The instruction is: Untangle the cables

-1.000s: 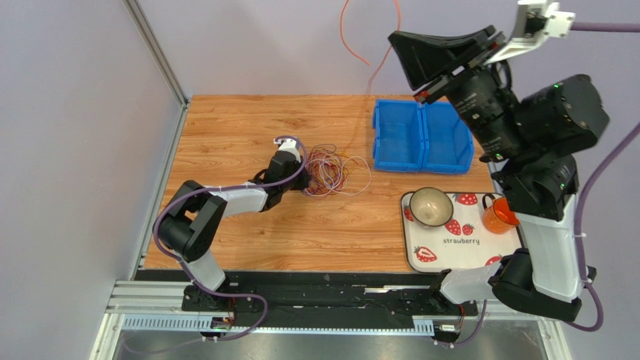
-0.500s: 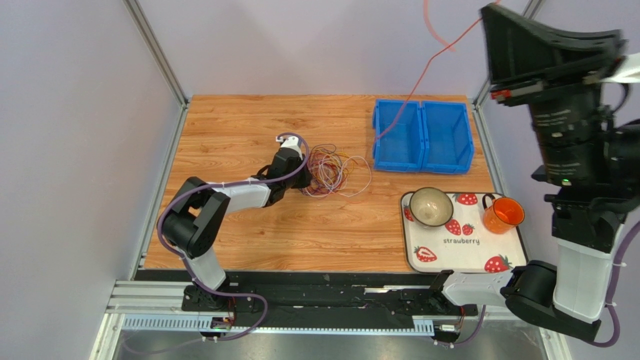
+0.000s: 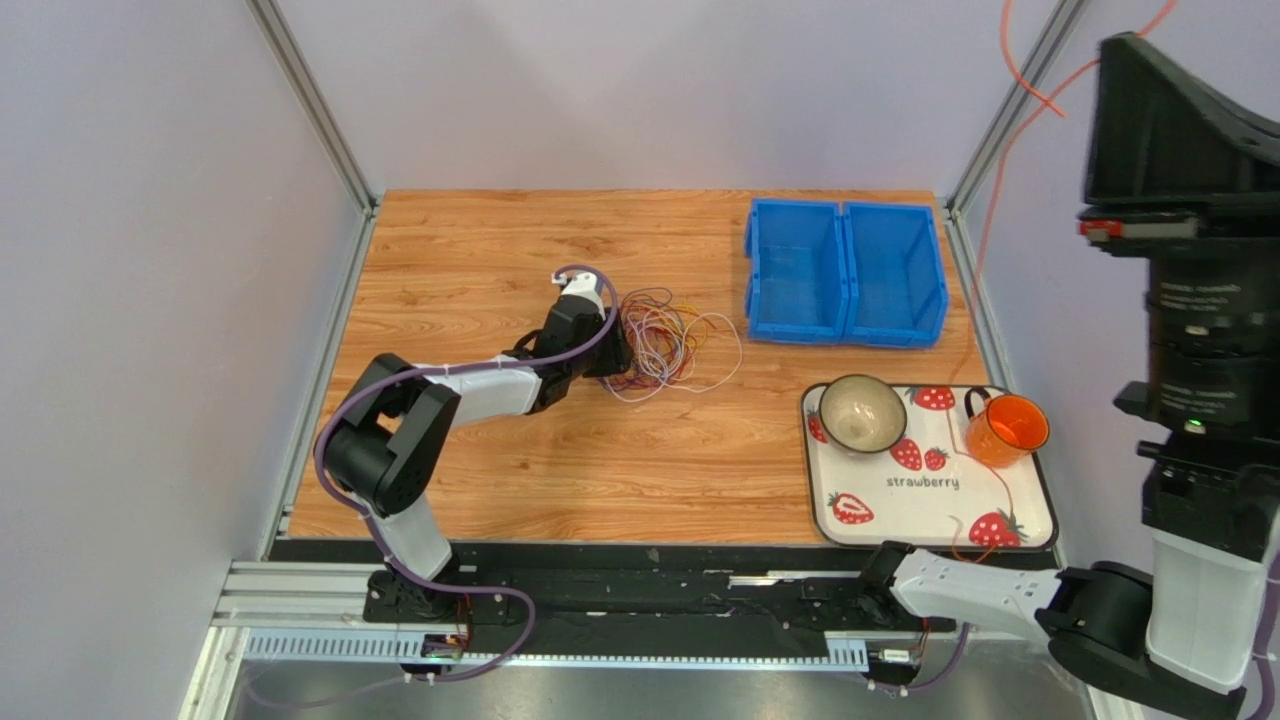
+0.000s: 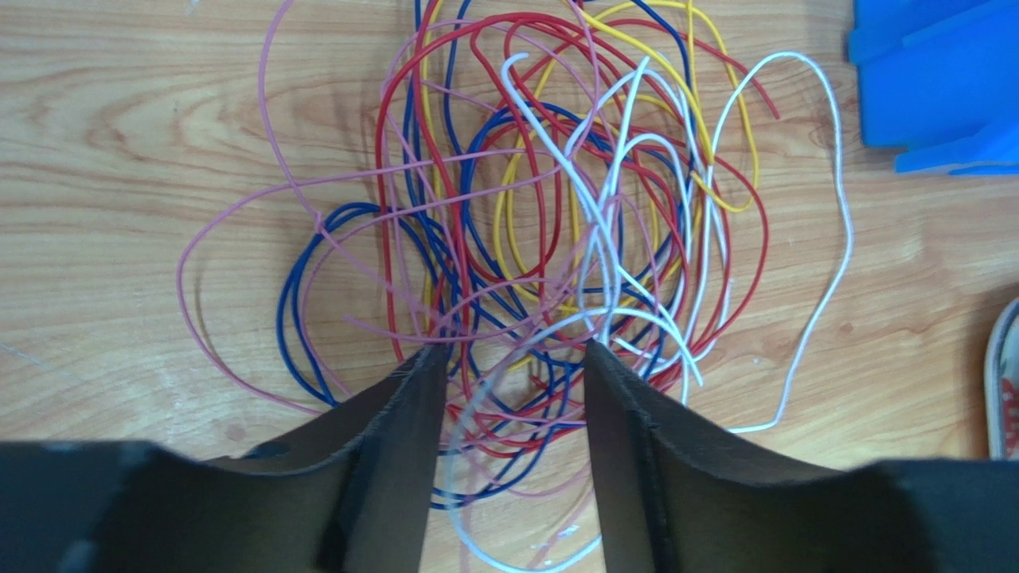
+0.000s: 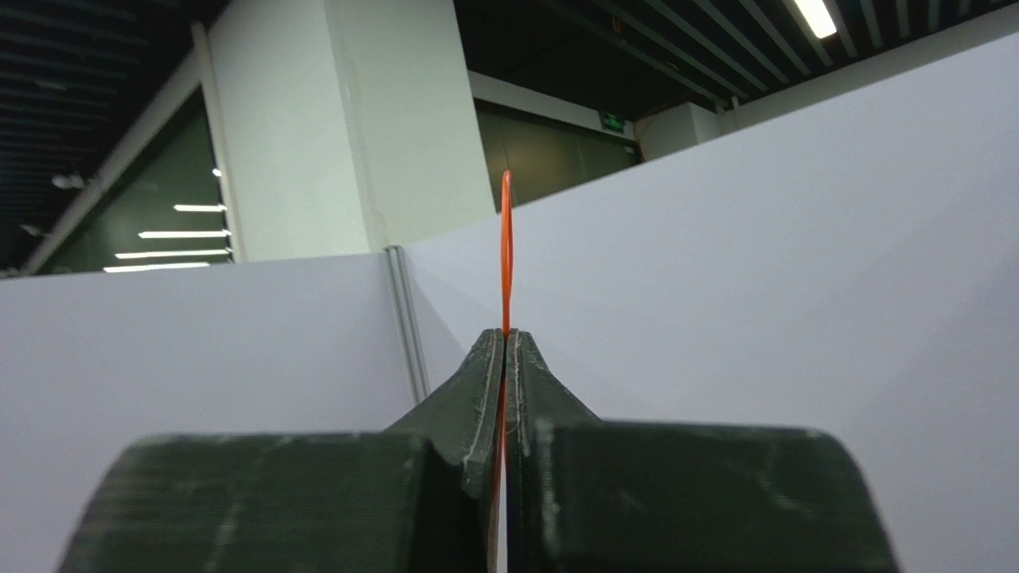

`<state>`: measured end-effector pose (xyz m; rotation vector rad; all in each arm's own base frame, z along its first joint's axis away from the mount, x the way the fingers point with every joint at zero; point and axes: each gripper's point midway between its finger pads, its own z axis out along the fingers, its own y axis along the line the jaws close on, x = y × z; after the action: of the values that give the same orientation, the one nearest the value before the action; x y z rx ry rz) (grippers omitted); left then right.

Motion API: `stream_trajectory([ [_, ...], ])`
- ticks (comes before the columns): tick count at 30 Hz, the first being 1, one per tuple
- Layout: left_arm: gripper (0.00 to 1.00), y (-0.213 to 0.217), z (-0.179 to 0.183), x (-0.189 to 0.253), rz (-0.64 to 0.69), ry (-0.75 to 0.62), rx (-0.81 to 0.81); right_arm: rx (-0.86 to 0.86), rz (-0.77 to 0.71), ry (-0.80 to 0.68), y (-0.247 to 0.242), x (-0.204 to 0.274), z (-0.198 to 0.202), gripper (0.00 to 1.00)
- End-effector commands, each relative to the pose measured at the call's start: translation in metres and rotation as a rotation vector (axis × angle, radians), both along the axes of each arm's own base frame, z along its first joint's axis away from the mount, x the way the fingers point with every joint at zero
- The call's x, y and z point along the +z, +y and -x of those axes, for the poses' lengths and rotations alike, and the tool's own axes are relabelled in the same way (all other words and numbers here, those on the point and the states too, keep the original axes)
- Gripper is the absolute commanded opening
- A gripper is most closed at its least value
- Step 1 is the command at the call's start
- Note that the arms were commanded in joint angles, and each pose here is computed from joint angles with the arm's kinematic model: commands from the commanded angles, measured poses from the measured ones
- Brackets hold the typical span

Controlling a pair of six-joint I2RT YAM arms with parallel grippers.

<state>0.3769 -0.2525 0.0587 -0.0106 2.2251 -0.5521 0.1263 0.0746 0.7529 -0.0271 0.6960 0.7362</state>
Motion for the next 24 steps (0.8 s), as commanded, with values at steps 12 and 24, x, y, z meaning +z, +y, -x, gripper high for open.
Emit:
stream_trajectory([
  [12, 0.67, -0.009, 0.001, 0.023, 0.066, -0.082, -0.026, -0.37, 0.198, 0.101, 0.023, -0.024, -0.079, 0.0],
  [24, 0.65, -0.01, 0.004, 0.025, 0.083, -0.099, -0.041, -0.574, 0.241, 0.245, 0.021, -0.04, -0.175, 0.0],
])
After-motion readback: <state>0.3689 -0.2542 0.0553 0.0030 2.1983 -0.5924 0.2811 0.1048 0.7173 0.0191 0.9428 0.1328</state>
